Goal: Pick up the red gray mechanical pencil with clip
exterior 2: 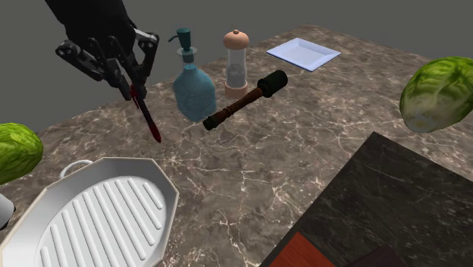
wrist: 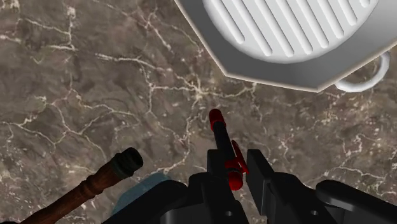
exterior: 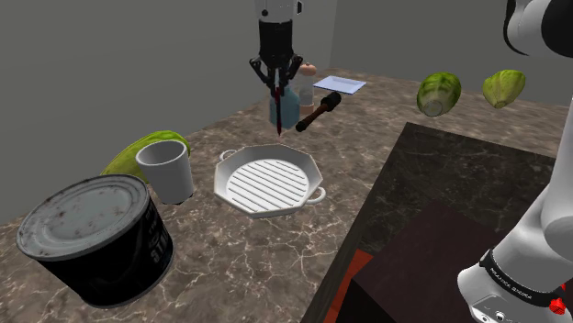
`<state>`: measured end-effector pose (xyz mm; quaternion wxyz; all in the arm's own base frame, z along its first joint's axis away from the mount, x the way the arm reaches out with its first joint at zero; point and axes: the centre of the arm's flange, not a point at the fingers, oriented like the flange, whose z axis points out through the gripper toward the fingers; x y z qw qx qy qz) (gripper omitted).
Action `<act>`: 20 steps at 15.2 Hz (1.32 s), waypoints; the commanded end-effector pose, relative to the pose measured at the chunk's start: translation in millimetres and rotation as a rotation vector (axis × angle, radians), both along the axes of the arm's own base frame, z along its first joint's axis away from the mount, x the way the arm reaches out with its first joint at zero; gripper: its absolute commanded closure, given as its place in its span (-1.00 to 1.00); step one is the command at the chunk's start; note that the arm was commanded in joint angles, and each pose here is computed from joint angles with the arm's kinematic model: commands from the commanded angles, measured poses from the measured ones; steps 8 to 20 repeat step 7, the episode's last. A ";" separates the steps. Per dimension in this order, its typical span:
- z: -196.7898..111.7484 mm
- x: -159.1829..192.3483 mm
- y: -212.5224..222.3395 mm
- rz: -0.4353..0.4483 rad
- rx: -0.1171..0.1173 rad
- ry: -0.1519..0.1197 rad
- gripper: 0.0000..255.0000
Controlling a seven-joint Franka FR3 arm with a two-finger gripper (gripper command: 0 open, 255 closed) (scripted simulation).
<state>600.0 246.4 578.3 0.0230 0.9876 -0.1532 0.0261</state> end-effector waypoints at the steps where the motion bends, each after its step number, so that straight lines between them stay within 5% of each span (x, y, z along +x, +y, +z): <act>1: 10.5 0.4 -0.4 0.000 0.000 0.001 1.00; 5: 31.6 0.4 -0.4 0.000 0.000 0.001 1.00; 20: 32.4 0.4 -0.4 0.000 0.000 0.001 1.00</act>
